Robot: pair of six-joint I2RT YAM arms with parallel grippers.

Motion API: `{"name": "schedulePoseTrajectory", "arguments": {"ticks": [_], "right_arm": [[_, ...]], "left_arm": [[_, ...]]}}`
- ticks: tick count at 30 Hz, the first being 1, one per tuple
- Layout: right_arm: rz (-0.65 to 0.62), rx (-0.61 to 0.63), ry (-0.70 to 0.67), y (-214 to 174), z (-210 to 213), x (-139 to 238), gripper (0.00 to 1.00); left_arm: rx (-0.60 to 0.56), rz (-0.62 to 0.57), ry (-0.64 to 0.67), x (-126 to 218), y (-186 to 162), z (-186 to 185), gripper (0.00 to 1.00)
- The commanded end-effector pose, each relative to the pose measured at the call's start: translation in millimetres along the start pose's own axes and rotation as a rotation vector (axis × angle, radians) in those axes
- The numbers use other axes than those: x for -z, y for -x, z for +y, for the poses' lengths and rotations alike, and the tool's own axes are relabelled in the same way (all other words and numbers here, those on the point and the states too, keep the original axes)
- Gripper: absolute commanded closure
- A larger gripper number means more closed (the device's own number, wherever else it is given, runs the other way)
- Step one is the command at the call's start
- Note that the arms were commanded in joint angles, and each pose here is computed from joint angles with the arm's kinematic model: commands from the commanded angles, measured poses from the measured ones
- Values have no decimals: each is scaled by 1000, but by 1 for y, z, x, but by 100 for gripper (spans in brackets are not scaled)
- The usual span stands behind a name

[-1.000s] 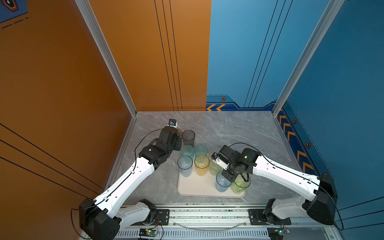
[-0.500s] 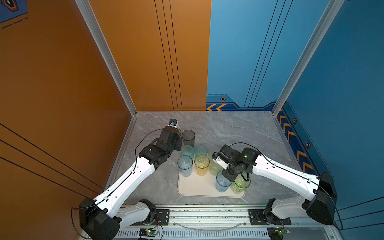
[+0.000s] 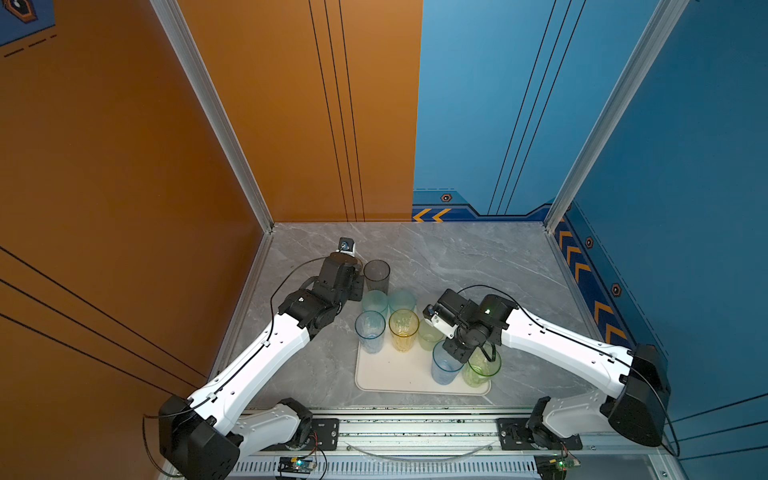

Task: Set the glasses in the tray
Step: 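Lower the blue glass into the tray corner beside the pale green glass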

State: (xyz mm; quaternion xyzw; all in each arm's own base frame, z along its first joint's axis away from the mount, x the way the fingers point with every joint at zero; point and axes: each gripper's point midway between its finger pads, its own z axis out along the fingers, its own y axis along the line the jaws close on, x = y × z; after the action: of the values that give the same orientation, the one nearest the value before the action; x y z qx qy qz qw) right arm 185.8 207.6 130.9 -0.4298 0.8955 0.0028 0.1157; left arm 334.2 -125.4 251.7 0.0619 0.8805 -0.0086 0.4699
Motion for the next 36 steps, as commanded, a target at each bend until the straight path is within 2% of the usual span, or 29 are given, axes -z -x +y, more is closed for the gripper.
{"name": "schedulePoseTrajectory", "arguments": {"ticks": [1,10,15,22,26,36], "right_arm": [[13,15,8,-3,0,1,85],[-14,15,10,1,0,8,83],[-25,15,20,2,2,11,77],[-56,15,32,5,4,18,75],[-83,14,26,7,3,25,67],[-190,-6,-1,13,-5,49,57]], "left_arm": [[-16,-1,14,2,3,1,72],[-18,3,21,1,2,1,71],[-20,8,25,0,1,2,71],[-24,15,42,-1,-1,5,73],[-26,22,48,-2,-3,6,74],[-11,47,70,-6,-8,15,74]]}}
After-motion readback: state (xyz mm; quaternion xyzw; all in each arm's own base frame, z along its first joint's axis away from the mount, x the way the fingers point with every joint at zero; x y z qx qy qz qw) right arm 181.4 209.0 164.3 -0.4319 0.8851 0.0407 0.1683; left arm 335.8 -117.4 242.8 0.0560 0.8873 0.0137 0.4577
